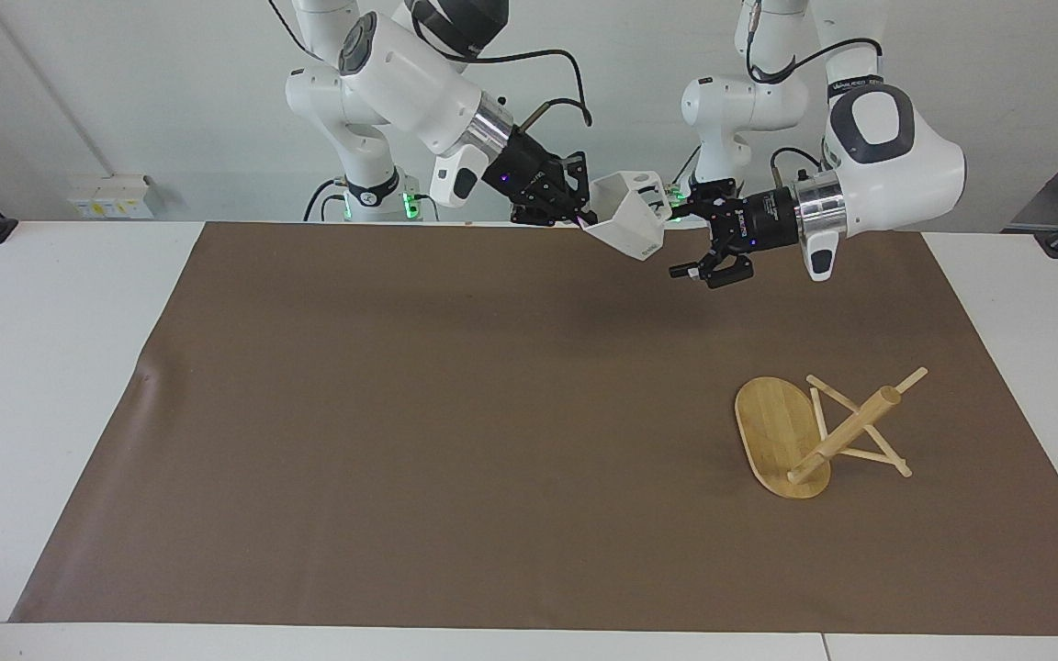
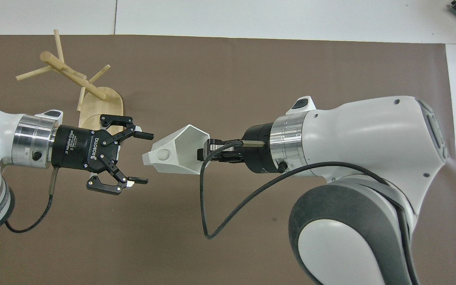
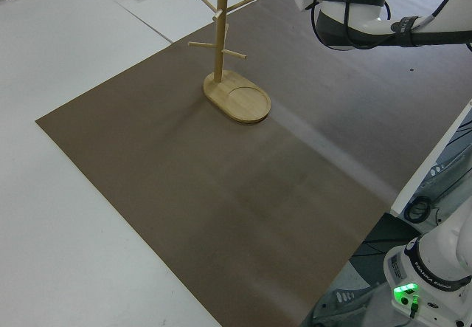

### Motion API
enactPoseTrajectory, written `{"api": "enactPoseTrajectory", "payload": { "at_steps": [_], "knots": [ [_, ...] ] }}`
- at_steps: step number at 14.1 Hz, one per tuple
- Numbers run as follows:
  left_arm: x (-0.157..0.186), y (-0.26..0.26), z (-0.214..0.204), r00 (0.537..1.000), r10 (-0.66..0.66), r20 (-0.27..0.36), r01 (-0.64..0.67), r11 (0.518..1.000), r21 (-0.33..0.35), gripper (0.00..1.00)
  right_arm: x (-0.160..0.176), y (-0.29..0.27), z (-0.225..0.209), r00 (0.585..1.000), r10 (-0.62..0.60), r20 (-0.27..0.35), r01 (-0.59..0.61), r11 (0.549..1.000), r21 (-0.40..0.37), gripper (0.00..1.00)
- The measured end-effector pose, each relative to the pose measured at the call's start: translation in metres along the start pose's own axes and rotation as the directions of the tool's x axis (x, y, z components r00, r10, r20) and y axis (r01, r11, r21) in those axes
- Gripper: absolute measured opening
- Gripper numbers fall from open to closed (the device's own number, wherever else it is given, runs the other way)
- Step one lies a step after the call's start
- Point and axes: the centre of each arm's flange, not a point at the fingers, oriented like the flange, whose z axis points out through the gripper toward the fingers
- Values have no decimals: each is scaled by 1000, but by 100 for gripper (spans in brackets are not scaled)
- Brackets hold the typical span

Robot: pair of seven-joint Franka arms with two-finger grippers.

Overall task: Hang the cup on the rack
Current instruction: 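Align the open left gripper with the cup's open end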

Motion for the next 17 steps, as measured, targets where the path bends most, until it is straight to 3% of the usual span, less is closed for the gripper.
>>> {"api": "enactPoseTrajectory", "payload": {
  "at_steps": [12, 13, 14, 16, 17],
  "knots": [
    [-23, -14, 37, 1000, 27, -10, -27, 1000, -9, 100, 2, 0, -1, 1000, 11, -13, -11, 1000, 3, 8],
    [-22, -14, 36, 1000, 26, -10, -26, 1000, -10, 93, 2, 0, -1, 1000, 11, -13, -11, 1000, 3, 8],
    [-23, -14, 36, 1000, 26, -9, -26, 1000, -11, 93, 2, 0, -1, 1000, 11, -13, -11, 1000, 3, 8],
    [-24, -15, 32, 999, 31, -8, -32, 999, -17, 75, 2, 0, -1, 1000, 12, -14, -12, 1000, 6, 8],
    [-24, -15, 32, 999, 33, -8, -33, 999, -18, 75, 2, -1, -1, 1000, 17, -14, -17, 1000, 8, 8]
  ]
}}
